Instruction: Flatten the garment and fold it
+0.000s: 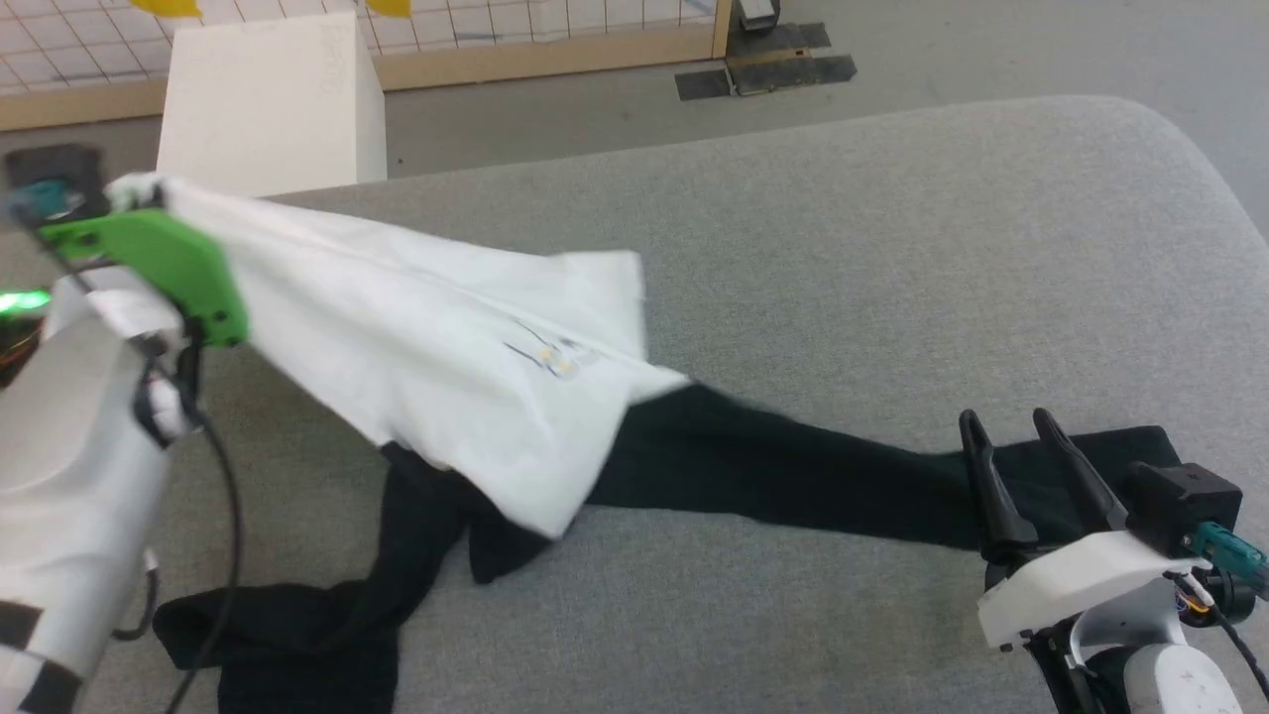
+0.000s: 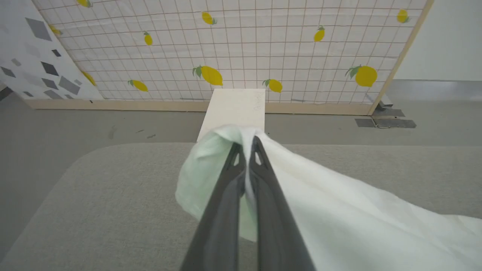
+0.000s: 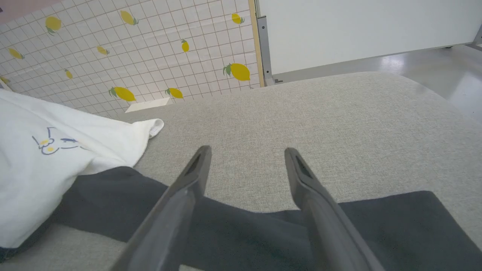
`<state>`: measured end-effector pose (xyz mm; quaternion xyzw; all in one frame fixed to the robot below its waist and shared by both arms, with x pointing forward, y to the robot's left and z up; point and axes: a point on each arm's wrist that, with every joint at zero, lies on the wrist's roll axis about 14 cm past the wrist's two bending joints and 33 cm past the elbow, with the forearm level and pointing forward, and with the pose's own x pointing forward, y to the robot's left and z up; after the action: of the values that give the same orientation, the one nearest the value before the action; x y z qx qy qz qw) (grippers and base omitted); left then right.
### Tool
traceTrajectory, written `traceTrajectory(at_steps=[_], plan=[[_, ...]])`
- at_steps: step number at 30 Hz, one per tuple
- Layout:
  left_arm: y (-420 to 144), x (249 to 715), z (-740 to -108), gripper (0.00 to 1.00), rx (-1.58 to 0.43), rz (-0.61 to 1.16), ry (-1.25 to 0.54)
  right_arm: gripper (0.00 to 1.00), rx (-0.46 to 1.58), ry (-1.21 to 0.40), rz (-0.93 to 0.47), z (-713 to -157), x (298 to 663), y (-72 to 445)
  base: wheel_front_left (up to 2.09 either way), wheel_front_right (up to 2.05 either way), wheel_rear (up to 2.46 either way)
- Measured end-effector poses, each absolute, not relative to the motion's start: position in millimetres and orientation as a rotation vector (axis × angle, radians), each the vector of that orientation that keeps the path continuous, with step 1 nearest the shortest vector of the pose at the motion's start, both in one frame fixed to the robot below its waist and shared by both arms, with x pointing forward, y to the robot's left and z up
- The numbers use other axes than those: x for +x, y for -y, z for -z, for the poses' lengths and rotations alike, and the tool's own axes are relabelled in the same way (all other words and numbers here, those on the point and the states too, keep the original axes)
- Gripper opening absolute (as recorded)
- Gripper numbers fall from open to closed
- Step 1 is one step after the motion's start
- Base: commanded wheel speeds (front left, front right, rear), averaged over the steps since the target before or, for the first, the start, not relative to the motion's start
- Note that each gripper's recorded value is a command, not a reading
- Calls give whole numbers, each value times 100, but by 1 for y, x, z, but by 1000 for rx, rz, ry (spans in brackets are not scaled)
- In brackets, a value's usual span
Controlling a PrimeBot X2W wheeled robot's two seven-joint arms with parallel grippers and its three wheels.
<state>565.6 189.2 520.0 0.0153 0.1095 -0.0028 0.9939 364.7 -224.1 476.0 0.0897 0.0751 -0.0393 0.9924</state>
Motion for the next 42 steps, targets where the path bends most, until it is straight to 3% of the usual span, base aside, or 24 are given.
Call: traceTrajectory(at_steps=[1, 2, 3, 4, 10, 19, 25, 36, 37, 38, 39, 42], plan=[[-203, 564, -513, 0, 31, -35, -236, 100, 178, -155, 79, -475, 365, 224, 0, 0, 0], [-212, 562, -504, 22, 11, -65, -260, 100, 178, -161, 80, -473, 365, 224, 0, 0, 0], [-215, 559, -496, 81, -3, -76, -285, 100, 178, -168, 80, -471, 365, 224, 0, 0, 0], [-217, 555, -485, 100, -16, -82, -317, 100, 178, -173, 80, -470, 366, 224, 0, 0, 0], [-215, 524, -448, 100, -63, -82, -391, 100, 180, -183, 61, -468, 367, 218, 0, 0, 0], [-160, 465, -457, 100, -228, 27, -219, 100, 182, -168, 11, -476, 366, 202, 0, 0, 0], [-124, 411, -460, 100, -319, 85, -208, 100, 187, -165, -39, -478, 367, 186, 0, 0, 0], [-96, 356, -408, 100, -234, 186, -577, 100, 197, -149, -107, -487, 369, 164, 0, 0, 0], [-96, 353, -402, 73, -227, 184, -612, 100, 200, -149, -106, -487, 369, 165, 0, 0, 0], [-97, 351, -398, 30, -223, 179, -645, 100, 201, -150, -102, -486, 368, 166, 0, 0, 0], [-99, 352, -398, 0, -222, 170, -652, 100, 202, -152, -98, -486, 367, 167, 0, 0, 0], [-113, 368, -410, 0, -257, 108, -588, 100, 204, -159, -88, -483, 366, 170, 0, 0, 0]])
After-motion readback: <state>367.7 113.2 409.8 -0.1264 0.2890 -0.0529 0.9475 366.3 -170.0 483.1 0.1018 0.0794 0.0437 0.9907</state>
